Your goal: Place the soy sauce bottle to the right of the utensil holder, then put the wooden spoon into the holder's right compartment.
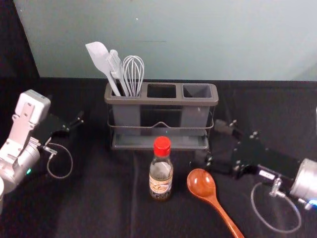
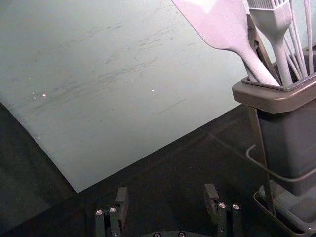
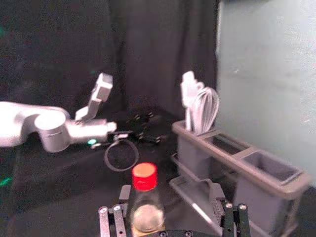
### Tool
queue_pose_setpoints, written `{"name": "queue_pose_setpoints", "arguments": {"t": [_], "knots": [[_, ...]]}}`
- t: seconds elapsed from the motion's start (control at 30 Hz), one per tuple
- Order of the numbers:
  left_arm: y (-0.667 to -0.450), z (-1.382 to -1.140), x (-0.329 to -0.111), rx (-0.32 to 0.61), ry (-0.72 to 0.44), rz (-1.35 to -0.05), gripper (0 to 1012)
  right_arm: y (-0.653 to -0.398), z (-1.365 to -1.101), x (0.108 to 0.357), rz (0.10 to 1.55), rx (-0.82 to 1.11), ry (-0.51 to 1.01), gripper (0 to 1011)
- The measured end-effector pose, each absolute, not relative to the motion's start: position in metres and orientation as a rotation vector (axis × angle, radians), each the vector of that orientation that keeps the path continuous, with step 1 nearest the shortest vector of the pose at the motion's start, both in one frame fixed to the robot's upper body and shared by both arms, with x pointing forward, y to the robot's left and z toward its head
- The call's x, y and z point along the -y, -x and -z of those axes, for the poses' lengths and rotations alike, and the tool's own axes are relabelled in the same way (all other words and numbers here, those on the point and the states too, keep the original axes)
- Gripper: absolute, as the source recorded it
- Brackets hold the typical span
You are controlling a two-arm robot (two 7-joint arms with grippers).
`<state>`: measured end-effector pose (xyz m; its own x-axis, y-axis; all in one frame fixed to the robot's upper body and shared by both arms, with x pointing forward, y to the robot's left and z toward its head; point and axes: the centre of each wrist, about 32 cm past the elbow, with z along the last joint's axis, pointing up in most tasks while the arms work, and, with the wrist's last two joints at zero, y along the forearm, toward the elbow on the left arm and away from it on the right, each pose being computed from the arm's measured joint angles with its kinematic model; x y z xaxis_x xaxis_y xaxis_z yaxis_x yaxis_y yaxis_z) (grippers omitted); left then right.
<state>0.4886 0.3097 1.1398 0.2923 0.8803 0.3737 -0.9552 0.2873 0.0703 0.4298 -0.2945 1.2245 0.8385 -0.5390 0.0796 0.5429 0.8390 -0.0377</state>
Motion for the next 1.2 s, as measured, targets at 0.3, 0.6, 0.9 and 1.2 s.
{"name": "queue_pose_setpoints", "arguments": {"t": [0.3, 0.6, 0.9, 1.2], "knots": [[-0.489, -1.140, -0.310, 0.285, -0.304, -1.248, 1005, -0.440, -1.214, 0.276, 0.499, 0.023, 0.096, 1004], [-0.489, -1.140, -0.310, 0.285, -0.304, -1.248, 1005, -0.454, -1.211, 0.260, 0.467, 0.028, 0.122, 1004], [-0.489, -1.140, -0.310, 0.285, -0.304, -1.248, 1005, -0.462, -1.209, 0.244, 0.447, 0.036, 0.132, 1004], [-0.489, -1.140, -0.310, 0.285, -0.305, -1.248, 1005, -0.468, -1.206, 0.233, 0.446, 0.039, 0.126, 1004]]}}
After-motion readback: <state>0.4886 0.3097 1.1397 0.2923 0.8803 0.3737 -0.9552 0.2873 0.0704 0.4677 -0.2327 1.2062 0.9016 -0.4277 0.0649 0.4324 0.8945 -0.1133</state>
